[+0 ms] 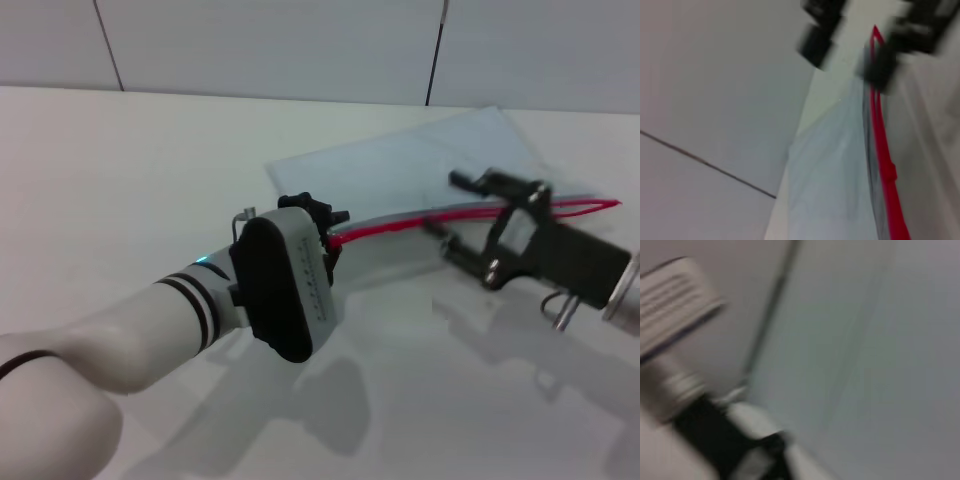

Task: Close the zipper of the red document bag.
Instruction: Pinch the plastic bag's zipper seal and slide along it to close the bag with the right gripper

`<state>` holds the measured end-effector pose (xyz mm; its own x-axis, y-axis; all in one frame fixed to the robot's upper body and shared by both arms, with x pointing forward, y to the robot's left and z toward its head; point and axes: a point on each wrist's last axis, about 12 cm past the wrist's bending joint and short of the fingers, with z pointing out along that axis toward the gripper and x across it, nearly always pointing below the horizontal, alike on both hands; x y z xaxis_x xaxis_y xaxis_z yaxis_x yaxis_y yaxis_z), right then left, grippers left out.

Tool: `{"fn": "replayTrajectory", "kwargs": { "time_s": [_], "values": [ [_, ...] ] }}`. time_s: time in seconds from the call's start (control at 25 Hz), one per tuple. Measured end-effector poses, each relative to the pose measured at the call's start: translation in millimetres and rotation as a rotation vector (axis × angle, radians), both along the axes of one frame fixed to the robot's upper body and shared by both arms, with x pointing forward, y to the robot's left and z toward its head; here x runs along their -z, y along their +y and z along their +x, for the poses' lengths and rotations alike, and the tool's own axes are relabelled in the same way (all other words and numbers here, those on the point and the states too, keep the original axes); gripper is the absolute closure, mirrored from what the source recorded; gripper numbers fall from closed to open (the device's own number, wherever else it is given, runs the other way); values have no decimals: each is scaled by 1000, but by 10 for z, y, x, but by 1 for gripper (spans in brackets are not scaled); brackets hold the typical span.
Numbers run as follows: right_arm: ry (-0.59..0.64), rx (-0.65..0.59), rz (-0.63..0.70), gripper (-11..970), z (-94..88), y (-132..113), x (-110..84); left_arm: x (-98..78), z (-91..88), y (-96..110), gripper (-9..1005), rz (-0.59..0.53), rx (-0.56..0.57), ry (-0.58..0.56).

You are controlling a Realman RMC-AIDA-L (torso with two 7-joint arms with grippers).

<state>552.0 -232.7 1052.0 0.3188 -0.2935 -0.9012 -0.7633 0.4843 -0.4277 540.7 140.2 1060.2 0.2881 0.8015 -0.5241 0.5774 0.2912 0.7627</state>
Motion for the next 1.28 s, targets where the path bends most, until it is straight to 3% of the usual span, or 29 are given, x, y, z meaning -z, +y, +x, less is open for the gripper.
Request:
{"fn": "replayTrajectory", "kwargs": {
  "time_s": [0.2,0.36,0.56,1.08,1.28],
  "values": [
    [-19,-95,-94,432,19,112,19,-1,-55,8,942,-25,-1,-25],
    [-136,-117,-154,435,-13,213,47,4,-85,-11,943,-30,8,-29],
    [-262,-91,-239,439,-45,341,125,-7,-91,-21,944,-34,10,-28],
    [-364,-2,-384,449,-27,435,239,-7,-106,-39,945,-37,18,-31],
    [-365,-2,-390,607,-40,427,251,0,-106,-29,946,-38,15,-27]
  ]
}}
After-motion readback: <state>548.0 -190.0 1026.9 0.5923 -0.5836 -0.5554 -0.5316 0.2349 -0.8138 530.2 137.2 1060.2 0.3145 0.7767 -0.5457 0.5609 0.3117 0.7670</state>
